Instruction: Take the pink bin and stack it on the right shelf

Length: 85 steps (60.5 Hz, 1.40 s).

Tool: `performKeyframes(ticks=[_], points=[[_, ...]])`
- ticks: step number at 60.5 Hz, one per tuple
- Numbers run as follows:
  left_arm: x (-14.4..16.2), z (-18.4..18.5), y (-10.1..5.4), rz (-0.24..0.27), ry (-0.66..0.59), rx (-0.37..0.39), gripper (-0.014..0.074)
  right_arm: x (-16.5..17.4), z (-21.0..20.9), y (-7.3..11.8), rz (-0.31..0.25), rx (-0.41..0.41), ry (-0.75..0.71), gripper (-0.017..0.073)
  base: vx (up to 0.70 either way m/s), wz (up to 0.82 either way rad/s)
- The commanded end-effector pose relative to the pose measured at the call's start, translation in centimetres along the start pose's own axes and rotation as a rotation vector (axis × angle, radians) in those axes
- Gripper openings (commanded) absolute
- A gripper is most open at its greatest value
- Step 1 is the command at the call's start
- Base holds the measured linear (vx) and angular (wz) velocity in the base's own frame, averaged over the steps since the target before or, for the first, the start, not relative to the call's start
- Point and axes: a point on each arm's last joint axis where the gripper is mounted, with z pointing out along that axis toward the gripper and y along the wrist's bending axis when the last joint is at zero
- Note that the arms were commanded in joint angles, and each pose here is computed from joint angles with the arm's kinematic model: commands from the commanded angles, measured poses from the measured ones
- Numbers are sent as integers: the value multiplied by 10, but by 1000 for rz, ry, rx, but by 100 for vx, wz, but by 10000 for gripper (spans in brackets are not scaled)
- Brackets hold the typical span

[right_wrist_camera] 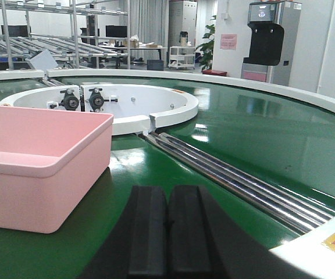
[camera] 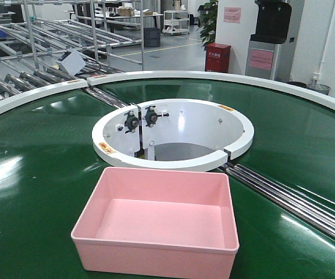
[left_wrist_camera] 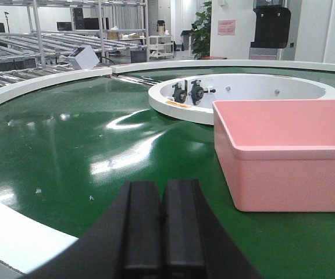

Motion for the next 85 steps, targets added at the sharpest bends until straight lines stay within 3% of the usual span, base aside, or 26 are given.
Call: performKeyframes(ticks=[1, 40, 50, 56, 64, 70, 79, 85], points=[[-4, -1, 0, -7, -92, 2, -6, -8, -1, 0, -10, 3, -92, -9, 0, 0], [-9, -2, 0, -23, -120, 3, -6, -13, -2, 0, -8, 0, -146, -9, 0, 0], [-52, -11, -1, -30, -239, 8, -6, -47, -9, -2, 12, 6, -227, -9, 0, 0], [-90, -20, -2, -24, -283, 10, -6, -77, -14, -4, -10, 15, -233, -9, 0, 0], [-128, -19, -3, -20, -141, 9, -6, -115, -13, -7, -10, 24, -172, -9, 0, 0], [-155, -14, -4, 6, -22, 7, -6, -136, -4, -9, -7, 30, -42, -9, 0, 0], [-158, 0, -4, 73, 217, 13, -6, -139, 15, -11, -9, 35, 221, -9, 0, 0], [-149, 9, -4, 64, 336, 19, -6, -126, 30, -10, 5, 28, 368, -9, 0, 0]])
